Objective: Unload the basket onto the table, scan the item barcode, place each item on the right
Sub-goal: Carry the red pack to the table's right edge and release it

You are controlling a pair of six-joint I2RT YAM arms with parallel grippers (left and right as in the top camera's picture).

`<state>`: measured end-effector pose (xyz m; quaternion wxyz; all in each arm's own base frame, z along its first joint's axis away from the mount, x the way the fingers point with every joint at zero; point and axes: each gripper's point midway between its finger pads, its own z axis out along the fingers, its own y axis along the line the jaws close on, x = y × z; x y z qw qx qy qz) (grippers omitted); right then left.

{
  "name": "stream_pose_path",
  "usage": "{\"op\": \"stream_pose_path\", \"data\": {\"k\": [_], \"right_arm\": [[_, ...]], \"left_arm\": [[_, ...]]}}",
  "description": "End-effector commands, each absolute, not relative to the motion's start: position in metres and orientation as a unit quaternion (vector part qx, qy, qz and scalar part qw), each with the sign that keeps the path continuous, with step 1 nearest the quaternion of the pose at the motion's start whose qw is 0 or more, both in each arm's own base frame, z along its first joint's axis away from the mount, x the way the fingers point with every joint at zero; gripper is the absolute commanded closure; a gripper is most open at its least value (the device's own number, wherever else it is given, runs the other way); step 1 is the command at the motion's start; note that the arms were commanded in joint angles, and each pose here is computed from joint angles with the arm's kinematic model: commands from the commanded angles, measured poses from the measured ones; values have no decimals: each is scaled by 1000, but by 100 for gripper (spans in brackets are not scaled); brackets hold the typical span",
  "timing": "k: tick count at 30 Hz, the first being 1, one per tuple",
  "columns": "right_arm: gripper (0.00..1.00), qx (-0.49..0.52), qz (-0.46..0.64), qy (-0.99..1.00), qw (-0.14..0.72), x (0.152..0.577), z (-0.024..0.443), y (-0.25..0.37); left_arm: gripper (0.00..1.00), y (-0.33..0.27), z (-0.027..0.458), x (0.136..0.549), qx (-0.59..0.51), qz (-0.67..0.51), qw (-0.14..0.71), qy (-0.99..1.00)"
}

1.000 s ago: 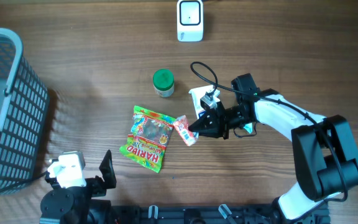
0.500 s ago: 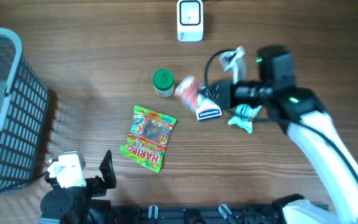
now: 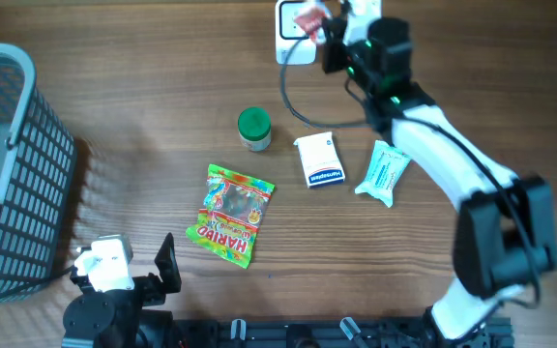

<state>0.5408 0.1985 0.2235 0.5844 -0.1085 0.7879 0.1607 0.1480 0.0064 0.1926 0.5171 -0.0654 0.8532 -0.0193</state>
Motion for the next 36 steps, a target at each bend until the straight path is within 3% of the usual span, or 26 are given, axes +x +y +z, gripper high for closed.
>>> {"op": "stream_pose_path", "data": {"k": [1,5,11,17,21,25,28,32,36], "right_arm": [[95,-141,85,777,608,574,218,217],[96,-146,39,786,600,605,174,228],[95,-129,14,788,601,621,148,223],[96,-114,-16,804,584,614,157,209],[96,-103,-20,810,577,592,218,189],[96,-56,-74,815,572,554,294,126],[96,5,-144,819,555,532,320,54],[96,103,-237,832,491,513,304,-62],[96,207,-222,840,450,500,264,-150]], "left_arm": [[0,7,192,148,-66,-18,518,853],[0,7,192,148,-66,-18,518,853],[0,7,192,148,-66,-18,518,853],[0,7,192,148,-66,-18,518,853],[0,7,192,148,-66,-18,518,853],[0,7,192,148,-66,-18,518,853],[0,7,192,148,-66,-18,518,853],[0,7,192,148,-66,-18,518,853],[0,7,192,148,-66,-18,518,853]]}}
